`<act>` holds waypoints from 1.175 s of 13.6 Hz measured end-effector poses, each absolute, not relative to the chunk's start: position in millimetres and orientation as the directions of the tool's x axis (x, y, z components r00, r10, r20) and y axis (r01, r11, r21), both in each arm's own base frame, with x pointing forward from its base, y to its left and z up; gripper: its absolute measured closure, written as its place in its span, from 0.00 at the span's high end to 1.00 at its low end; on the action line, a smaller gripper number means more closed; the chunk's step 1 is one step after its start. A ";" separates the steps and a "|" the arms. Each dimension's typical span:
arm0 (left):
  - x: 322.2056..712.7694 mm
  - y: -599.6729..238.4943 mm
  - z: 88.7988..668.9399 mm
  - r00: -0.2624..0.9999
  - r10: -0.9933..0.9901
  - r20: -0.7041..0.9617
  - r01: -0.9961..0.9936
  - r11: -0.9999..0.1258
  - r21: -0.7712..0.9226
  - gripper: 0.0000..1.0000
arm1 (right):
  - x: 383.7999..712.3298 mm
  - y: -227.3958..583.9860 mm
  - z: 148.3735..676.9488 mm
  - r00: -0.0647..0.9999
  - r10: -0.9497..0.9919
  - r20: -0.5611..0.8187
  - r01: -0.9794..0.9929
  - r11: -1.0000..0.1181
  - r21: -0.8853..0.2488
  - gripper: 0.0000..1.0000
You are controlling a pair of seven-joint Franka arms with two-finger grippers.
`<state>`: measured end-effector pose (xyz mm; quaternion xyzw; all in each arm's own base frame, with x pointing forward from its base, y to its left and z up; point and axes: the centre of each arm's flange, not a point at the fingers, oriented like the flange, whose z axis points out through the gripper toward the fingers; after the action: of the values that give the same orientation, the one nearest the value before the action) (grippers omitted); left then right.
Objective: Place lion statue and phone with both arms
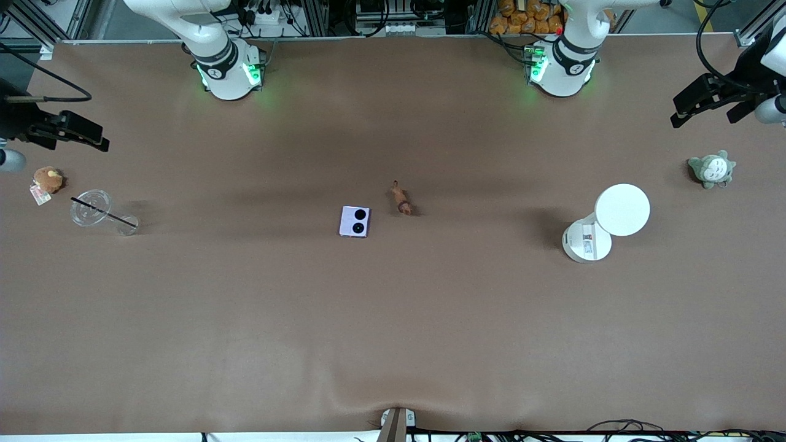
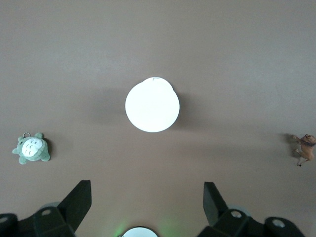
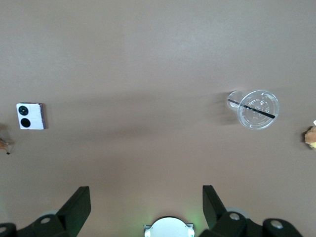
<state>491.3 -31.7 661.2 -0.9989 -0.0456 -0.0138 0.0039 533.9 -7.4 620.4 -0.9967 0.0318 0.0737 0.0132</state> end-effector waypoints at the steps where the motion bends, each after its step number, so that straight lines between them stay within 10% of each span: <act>1: 491.5 -31.7 661.4 0.995 0.091 0.027 0.091 -0.996 -0.007 1.00 | 533.8 -9.5 614.8 0.987 -0.065 -0.148 -0.069 -0.997 -0.021 1.00; 16: 496.0 -60.9 659.9 0.999 0.038 0.024 0.038 -0.999 -0.010 1.00 | 546.1 -12.2 610.1 0.994 -0.071 -0.088 -0.074 -0.997 -0.023 1.00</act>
<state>496.0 -60.9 659.9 -0.9997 -0.0190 -0.0120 0.0053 546.1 -12.2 610.1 -0.9983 0.0363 0.0435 0.0130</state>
